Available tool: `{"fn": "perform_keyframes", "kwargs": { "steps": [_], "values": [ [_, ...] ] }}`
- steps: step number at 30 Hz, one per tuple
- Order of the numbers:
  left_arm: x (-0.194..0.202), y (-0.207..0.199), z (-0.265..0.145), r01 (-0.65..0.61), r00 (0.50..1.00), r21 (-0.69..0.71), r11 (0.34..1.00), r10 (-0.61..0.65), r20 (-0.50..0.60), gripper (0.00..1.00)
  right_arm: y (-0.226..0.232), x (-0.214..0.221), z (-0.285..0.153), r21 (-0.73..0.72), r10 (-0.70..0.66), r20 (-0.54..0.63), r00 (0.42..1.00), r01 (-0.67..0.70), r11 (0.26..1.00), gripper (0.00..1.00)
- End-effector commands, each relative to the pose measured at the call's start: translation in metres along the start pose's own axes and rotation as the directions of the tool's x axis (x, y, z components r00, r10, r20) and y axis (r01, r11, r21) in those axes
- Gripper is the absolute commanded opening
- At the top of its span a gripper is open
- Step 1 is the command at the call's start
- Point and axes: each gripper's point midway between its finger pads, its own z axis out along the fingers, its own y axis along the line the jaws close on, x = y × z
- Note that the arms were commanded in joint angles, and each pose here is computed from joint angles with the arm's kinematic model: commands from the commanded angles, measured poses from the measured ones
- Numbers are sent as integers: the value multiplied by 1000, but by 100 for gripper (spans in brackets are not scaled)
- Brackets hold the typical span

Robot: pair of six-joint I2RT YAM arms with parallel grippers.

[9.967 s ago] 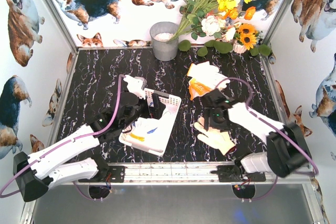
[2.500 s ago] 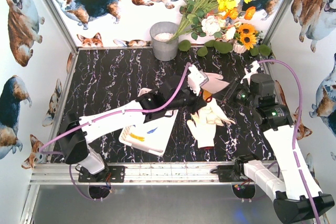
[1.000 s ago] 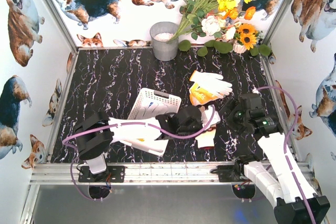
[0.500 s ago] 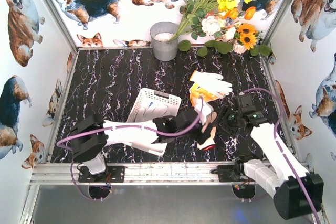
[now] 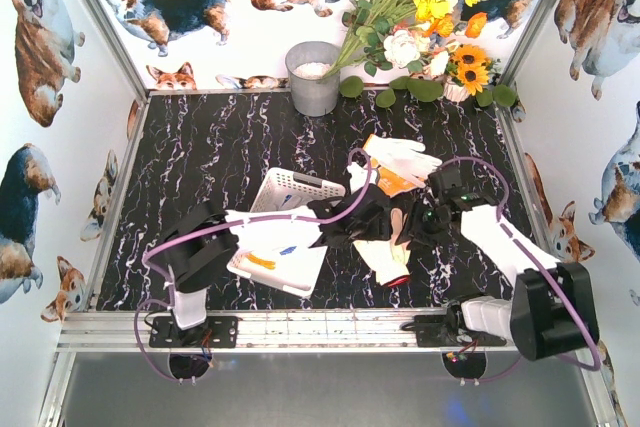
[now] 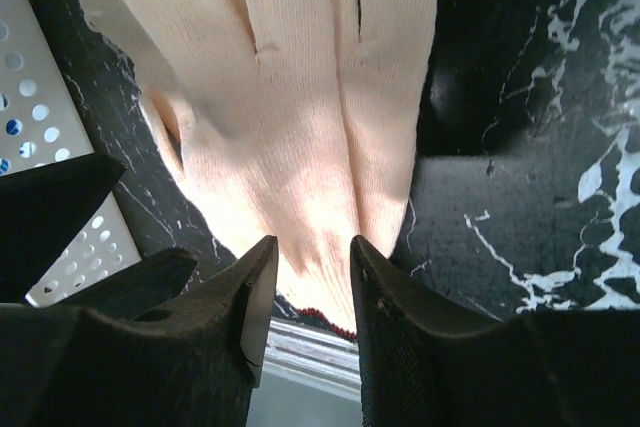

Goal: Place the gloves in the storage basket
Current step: Place the glove on the glove.

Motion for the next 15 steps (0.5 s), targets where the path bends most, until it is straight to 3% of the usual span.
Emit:
{"fn": "perform_keyframes", "kwargs": {
  "steps": [1, 15],
  "values": [
    [-7, 20, 11, 75, 997, -116, 990, -74, 7, 52, 16, -40, -1, -24, -89, 122, 989, 92, 995, 37],
    [-27, 17, 50, 89, 996, -39, 995, -88, 25, 36, 20, -85, 29, 16, -96, 177, 979, 95, 995, 34]
  ]
}}
